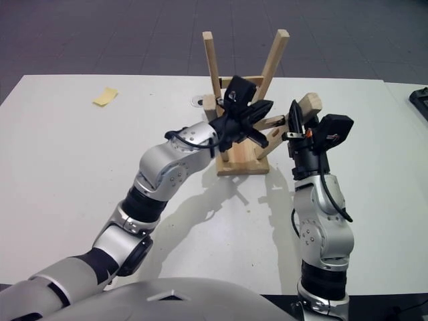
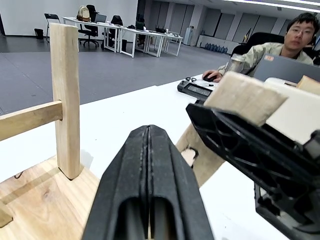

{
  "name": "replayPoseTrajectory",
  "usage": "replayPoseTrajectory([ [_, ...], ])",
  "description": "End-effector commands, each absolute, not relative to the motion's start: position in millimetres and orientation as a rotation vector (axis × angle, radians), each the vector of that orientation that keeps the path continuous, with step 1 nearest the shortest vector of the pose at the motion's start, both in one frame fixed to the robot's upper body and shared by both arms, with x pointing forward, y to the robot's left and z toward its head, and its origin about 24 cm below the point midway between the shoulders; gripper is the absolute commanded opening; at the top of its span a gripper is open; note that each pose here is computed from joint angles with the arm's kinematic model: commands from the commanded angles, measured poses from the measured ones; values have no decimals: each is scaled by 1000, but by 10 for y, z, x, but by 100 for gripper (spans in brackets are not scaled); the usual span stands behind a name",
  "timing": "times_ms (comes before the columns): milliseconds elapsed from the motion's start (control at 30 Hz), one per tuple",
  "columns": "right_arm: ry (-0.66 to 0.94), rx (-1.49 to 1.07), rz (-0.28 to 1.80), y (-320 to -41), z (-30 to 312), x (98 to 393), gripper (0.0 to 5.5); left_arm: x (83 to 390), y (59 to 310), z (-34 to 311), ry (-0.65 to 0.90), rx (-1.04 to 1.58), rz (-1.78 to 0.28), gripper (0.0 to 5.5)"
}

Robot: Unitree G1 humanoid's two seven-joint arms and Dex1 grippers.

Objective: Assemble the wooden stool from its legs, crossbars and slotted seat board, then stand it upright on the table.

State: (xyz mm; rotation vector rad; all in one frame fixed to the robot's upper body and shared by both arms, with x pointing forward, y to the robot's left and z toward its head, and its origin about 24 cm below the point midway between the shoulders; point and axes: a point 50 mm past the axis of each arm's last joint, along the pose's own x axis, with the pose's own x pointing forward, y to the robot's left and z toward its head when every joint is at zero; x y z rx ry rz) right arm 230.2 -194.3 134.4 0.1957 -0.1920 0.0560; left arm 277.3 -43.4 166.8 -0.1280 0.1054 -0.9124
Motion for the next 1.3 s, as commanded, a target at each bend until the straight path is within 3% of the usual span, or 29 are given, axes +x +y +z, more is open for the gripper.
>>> replayPoseTrajectory([
  [33, 25, 217, 77, -1870, 986, 2268, 102, 2715, -581, 1493, 228, -67, -960, 0],
  [1133, 64, 374, 18, -1926, 918, 2263, 100, 2719, -531, 780, 700, 240, -990, 0],
  [1300, 69, 358, 26, -1917, 908, 2249, 100, 2733, -562, 800, 671, 239, -992, 0],
])
